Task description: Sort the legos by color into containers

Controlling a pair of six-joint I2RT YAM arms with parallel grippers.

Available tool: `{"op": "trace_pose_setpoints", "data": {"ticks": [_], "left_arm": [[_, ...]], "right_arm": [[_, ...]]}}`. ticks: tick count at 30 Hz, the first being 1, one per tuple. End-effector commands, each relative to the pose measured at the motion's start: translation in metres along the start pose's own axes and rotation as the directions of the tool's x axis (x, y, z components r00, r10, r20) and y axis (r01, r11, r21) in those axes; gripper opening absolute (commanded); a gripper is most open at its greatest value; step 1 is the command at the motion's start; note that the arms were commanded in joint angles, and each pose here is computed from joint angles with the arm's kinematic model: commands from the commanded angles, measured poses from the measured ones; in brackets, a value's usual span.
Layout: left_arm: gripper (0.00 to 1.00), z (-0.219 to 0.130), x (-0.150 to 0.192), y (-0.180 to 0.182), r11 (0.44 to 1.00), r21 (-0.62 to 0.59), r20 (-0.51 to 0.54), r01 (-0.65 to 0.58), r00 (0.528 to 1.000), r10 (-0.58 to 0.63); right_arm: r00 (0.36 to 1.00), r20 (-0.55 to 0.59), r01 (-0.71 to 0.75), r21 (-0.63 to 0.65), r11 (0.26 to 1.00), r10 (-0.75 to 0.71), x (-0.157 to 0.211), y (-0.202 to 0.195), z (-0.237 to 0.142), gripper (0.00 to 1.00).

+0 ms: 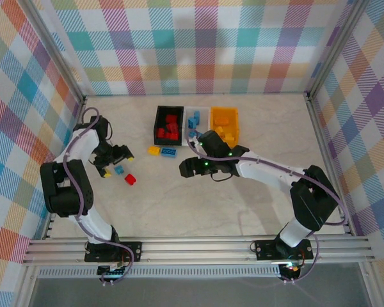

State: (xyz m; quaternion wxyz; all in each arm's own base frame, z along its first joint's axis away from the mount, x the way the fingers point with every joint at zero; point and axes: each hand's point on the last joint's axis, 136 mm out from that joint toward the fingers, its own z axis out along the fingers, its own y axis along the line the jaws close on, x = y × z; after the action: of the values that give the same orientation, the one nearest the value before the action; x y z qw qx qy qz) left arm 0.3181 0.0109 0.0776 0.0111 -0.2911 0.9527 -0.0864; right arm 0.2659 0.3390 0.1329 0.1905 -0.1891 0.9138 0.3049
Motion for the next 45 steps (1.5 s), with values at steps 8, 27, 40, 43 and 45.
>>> {"op": "trace_pose_setpoints", "data": {"ticks": [8, 27, 40, 43, 45], "left_arm": [[0.82, 0.028, -0.031, 0.007, 1.0, -0.015, -0.01, -0.011, 1.0, 0.011], [0.38, 0.051, -0.026, 0.017, 0.998, -0.053, -0.081, -0.04, 0.996, 0.035], [0.28, -0.001, -0.03, -0.045, 0.981, 0.195, -0.022, -0.014, 1.0, 0.019], [0.29, -0.028, -0.028, -0.09, 0.959, 0.274, 0.029, -0.073, 0.997, 0.068], [0.3, -0.042, -0.026, -0.124, 0.944, 0.305, 0.061, -0.125, 0.992, 0.112]], "right_arm": [[1.0, 0.001, -0.018, -0.003, 1.0, 0.018, 0.005, 0.002, -0.004, 0.75], [0.999, -0.004, -0.037, 0.008, 0.999, 0.037, -0.002, 0.001, 0.006, 0.74], [0.978, 0.188, 0.088, 0.013, 0.996, -0.089, -0.02, -0.002, -0.041, 0.76], [0.953, 0.272, 0.13, 0.044, 0.991, -0.137, -0.027, -0.012, -0.064, 0.77], [0.933, 0.321, 0.144, 0.081, 0.986, -0.163, -0.03, -0.022, -0.079, 0.78]]}}
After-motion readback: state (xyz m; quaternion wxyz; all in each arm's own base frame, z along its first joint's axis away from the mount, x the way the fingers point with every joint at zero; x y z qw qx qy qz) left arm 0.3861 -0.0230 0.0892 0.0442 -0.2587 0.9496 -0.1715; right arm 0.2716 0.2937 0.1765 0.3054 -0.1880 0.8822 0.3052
